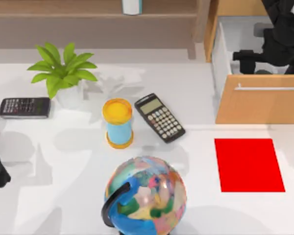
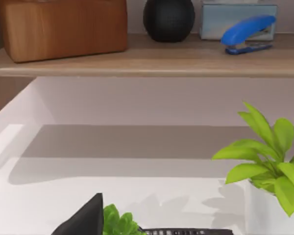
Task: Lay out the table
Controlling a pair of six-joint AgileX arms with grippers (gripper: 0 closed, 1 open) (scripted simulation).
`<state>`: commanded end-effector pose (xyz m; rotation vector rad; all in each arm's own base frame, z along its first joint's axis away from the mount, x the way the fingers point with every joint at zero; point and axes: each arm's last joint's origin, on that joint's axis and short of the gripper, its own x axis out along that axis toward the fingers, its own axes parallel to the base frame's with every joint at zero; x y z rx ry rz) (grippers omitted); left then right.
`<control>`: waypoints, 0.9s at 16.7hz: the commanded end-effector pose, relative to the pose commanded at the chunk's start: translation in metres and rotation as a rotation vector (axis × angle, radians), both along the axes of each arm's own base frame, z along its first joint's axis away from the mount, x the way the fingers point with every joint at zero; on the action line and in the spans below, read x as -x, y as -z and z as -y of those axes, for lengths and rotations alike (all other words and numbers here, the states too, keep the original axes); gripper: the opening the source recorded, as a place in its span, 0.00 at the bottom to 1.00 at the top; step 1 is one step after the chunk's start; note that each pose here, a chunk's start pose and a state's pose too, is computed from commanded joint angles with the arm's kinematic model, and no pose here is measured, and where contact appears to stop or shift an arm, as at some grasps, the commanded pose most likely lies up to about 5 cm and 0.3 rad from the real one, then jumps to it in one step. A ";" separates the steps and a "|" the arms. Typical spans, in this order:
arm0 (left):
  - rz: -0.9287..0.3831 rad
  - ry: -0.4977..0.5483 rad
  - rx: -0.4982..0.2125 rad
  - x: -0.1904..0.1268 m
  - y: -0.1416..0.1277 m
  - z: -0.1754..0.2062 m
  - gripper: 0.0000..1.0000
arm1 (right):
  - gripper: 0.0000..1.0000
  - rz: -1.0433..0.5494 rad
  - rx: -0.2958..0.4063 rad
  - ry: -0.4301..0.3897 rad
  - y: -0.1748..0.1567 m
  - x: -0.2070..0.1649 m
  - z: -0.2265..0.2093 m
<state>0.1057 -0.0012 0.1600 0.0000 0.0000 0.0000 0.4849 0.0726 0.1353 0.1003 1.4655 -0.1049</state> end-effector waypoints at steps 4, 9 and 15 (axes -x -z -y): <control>0.000 0.000 0.000 0.000 0.000 0.000 1.00 | 0.25 0.000 0.000 0.000 0.000 0.000 0.000; 0.000 0.000 0.000 0.000 0.000 0.000 1.00 | 0.00 0.000 0.000 0.000 0.000 0.000 0.000; 0.000 0.000 0.000 0.000 0.000 0.000 1.00 | 0.00 0.000 0.000 0.000 0.000 0.000 0.000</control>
